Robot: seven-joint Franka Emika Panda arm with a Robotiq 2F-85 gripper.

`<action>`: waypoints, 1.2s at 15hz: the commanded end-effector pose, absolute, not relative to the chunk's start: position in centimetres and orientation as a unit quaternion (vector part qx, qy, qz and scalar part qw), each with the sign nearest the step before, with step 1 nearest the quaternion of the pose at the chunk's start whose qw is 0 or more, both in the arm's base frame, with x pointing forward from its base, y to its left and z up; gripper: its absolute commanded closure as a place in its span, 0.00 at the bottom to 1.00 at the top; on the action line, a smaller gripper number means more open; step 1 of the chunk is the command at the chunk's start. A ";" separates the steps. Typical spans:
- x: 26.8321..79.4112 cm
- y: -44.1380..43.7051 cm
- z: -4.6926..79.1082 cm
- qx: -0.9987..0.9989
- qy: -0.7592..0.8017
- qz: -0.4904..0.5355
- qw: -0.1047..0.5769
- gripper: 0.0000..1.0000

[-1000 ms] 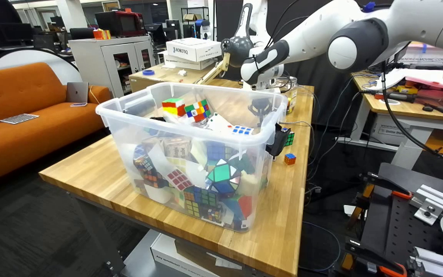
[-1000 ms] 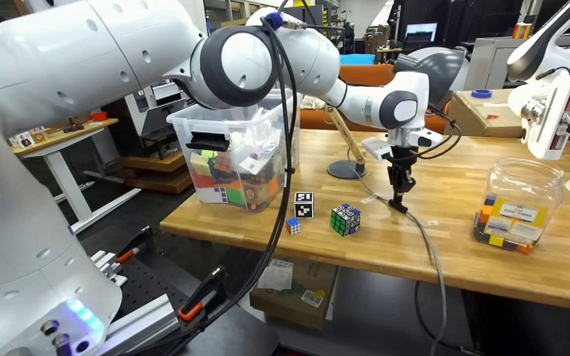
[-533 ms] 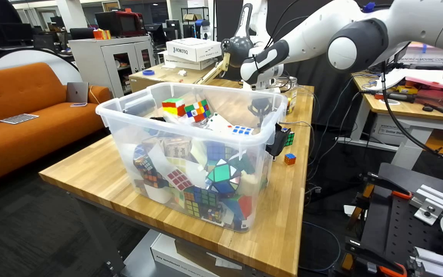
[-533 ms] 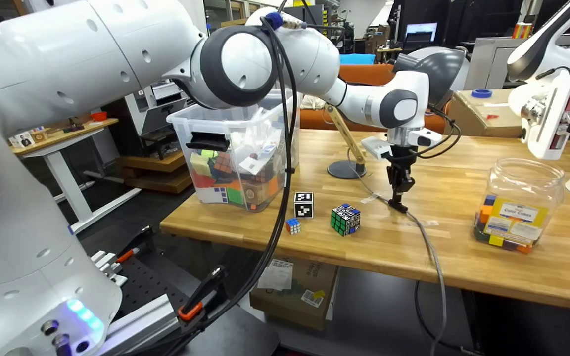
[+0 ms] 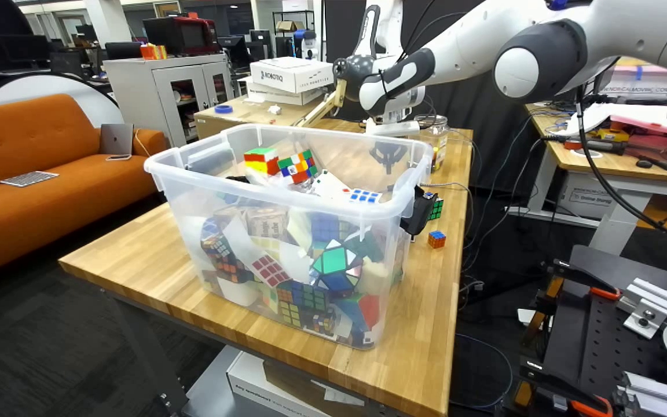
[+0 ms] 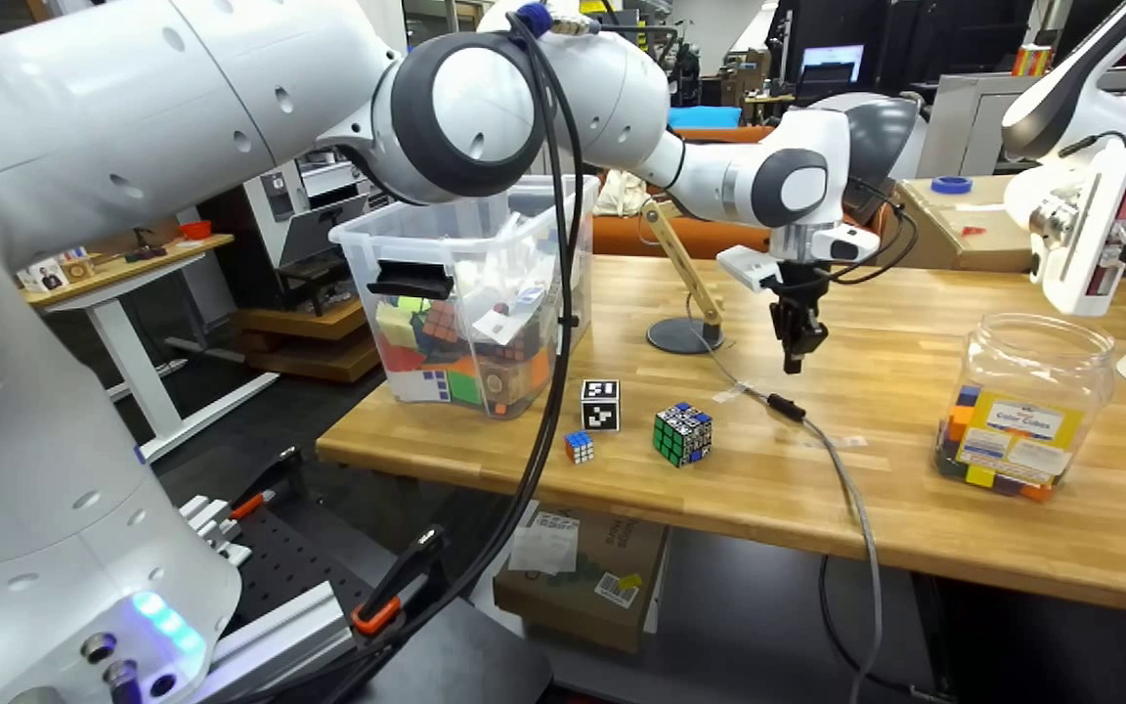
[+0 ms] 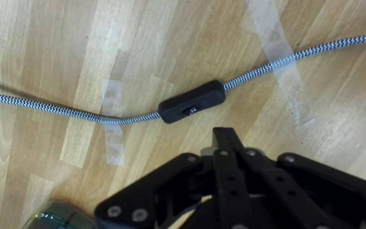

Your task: Switch on the desk lamp

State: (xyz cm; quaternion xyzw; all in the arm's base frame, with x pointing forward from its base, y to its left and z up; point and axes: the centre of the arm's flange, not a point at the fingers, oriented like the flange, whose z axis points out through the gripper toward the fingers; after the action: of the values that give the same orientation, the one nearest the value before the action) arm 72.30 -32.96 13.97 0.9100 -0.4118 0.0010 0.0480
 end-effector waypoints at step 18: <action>61.6 -29.3 27.5 0.917 -0.395 0.049 0.027 1.00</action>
State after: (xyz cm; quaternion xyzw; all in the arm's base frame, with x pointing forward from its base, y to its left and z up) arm 67.81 -32.32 24.90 0.9161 -0.3983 0.0331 0.0313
